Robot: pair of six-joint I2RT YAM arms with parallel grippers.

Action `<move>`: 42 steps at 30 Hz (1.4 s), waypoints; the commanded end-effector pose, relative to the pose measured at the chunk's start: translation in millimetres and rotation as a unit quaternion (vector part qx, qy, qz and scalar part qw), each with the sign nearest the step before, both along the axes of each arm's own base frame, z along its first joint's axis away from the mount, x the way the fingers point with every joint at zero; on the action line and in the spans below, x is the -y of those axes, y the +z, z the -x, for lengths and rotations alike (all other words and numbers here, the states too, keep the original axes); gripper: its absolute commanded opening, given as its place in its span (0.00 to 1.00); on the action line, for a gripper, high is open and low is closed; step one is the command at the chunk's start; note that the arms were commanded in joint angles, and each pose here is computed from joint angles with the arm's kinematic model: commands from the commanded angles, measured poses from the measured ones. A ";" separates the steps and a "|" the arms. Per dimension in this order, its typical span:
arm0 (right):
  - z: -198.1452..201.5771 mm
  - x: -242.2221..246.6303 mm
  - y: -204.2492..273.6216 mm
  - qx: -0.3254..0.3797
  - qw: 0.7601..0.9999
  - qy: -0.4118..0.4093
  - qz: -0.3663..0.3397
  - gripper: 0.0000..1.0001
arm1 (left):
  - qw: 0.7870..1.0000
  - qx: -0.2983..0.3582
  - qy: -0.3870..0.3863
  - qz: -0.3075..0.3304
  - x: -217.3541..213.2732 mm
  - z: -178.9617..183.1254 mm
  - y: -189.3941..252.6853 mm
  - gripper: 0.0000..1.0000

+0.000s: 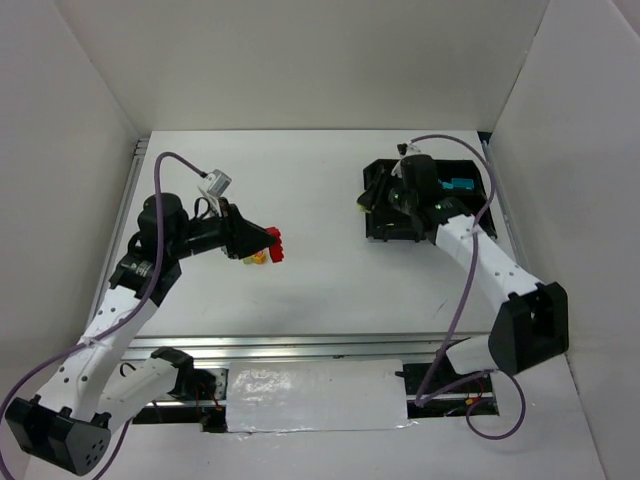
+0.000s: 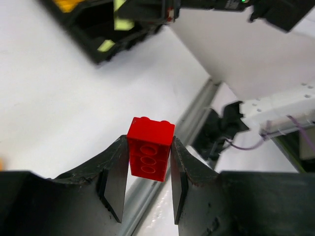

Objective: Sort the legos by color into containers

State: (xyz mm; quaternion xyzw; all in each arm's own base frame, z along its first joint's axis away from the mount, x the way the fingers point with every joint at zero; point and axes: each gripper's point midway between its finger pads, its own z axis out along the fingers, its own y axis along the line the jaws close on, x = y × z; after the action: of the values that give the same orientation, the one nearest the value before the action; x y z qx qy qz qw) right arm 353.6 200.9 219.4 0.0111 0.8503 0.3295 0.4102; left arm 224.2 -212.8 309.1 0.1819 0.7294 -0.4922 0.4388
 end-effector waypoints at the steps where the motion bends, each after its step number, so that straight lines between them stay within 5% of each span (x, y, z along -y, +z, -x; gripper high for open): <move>1: -26.2 107.4 -45.5 -0.079 0.942 -0.252 0.207 0.00 | 0.992 0.031 0.092 -0.080 -31.4 -13.9 -3.2 0.00; 5: -28.4 130.1 -59.1 -0.097 0.920 -0.290 0.246 0.00 | 0.971 0.015 0.187 -0.148 -68.5 -15.4 -28.0 0.00; 11: -36.0 128.3 -63.3 -0.096 0.928 -0.276 0.232 0.00 | 0.941 -0.002 0.291 -0.176 -104.8 -19.3 -55.5 0.00; 42: -40.6 124.9 -63.3 -0.095 0.950 -0.236 0.180 0.00 | 0.943 -0.013 0.282 -0.179 -101.2 -20.5 -61.5 0.00</move>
State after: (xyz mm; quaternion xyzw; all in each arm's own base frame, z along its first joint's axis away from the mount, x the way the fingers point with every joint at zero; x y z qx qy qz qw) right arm 388.2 74.7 140.4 0.1736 0.9147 0.0502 0.3615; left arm 242.4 -112.9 240.3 0.0293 0.8424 -0.2153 0.4931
